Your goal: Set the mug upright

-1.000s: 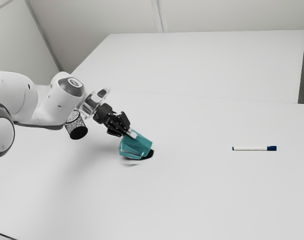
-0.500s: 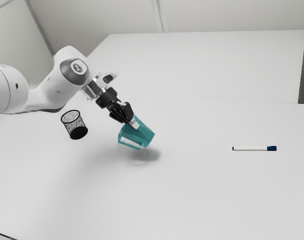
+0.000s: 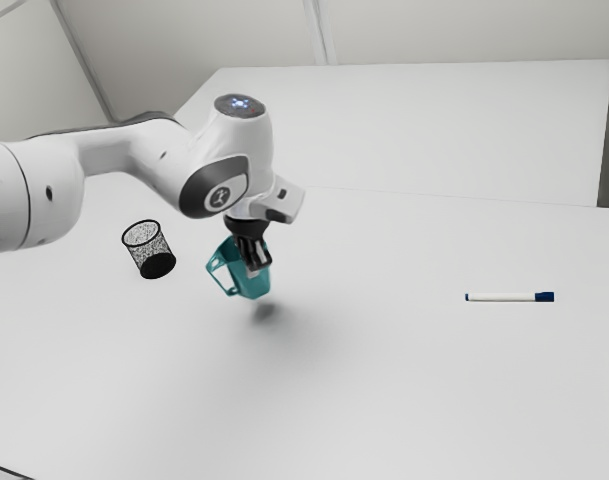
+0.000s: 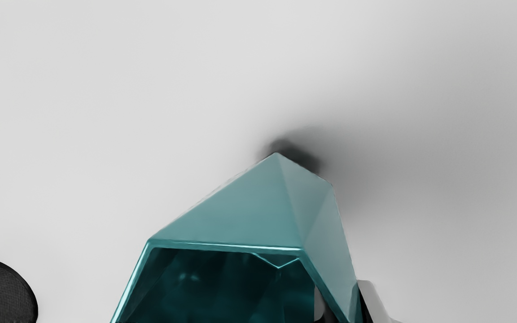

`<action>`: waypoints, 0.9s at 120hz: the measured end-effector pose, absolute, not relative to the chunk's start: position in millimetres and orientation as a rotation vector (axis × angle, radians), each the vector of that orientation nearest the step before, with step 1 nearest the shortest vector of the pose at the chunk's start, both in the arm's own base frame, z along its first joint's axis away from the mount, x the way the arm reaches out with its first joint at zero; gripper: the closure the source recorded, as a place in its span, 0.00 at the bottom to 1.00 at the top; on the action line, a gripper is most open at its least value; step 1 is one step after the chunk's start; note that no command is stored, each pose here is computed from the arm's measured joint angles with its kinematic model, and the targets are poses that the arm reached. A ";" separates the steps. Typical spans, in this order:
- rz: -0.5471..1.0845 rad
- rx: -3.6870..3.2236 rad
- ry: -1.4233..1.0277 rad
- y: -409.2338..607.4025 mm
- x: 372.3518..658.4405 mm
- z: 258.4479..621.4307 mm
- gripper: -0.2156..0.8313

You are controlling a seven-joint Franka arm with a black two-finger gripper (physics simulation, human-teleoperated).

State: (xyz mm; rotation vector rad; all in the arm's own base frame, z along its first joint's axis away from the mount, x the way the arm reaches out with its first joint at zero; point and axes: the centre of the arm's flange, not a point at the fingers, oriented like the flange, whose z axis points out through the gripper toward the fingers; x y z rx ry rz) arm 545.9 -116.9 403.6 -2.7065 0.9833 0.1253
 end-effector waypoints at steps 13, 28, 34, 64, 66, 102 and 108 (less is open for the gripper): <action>0.118 -2.657 0.909 -115.1 549.2 395.4 0.96; 0.104 -2.653 0.815 -112.6 553.5 385.4 0.96; 0.093 -2.662 0.780 -113.7 554.4 382.6 0.96; 0.066 -2.723 0.622 -126.3 553.9 370.8 0.95; 0.067 -2.726 0.612 -126.3 554.0 369.8 0.95; 0.076 -2.780 0.465 -130.2 555.2 353.1 0.95; 0.076 -2.784 0.449 -131.4 555.4 351.1 0.95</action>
